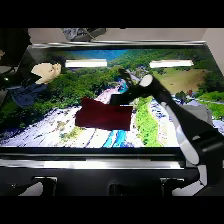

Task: Fold the shirts.

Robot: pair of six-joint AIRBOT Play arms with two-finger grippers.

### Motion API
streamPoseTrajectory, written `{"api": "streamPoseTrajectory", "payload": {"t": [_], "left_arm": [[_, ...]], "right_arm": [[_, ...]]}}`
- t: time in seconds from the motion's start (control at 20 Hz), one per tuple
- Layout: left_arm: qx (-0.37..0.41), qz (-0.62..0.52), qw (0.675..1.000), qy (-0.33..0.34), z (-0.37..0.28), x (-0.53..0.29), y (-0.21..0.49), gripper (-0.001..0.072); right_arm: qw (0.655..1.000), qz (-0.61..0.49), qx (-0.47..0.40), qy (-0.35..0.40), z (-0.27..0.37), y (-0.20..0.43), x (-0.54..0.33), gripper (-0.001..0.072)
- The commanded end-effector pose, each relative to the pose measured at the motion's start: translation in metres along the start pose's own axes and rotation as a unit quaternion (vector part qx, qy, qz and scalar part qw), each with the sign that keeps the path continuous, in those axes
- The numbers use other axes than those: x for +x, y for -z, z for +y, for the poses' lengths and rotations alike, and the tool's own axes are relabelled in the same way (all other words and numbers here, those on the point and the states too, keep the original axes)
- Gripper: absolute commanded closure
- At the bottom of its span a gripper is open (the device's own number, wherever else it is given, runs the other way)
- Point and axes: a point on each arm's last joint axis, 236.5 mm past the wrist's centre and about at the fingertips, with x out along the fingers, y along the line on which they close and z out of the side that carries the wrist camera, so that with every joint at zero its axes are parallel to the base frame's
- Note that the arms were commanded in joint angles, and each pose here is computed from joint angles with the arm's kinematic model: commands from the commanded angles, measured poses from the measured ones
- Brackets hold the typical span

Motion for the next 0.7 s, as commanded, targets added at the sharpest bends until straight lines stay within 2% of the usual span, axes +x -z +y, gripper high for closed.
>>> {"api": "streamPoseTrajectory", "payload": {"t": [0.0,0.25,0.35,0.4,0.45,0.5,0.65], "left_arm": [[0.008,0.004,1.0,-0.001,0.002,0.001,0.003,0.0677],[0.01,0.004,1.0,0.0,0.002,0.001,0.003,0.0676],[0.01,-0.001,1.0,-0.002,0.003,0.001,0.001,0.0676],[0.01,-0.005,1.0,-0.003,0.003,0.001,-0.001,0.0676],[0.01,-0.007,1.0,-0.004,0.003,0.001,-0.002,0.0676],[0.01,-0.009,1.0,-0.004,0.004,0.001,-0.003,0.0676],[0.01,-0.011,1.0,-0.005,0.004,0.001,-0.004,0.0676]], "right_arm": [[0.985,0.114,0.097,0.088,-0.095,0.08,-0.044,0.0036],[0.983,0.083,0.159,-0.04,-0.064,0.083,0.035,0.0037],[0.979,0.069,0.179,-0.066,-0.054,0.074,0.056,0.0102],[0.978,0.055,0.188,-0.078,-0.048,0.066,0.064,0.0203],[0.978,0.043,0.18,-0.097,-0.039,0.059,0.066,0.039],[0.979,0.026,0.162,-0.125,-0.026,0.049,0.061,0.0673],[0.982,-0.032,0.096,-0.162,-0.008,0.019,0.016,0.0665]]}}
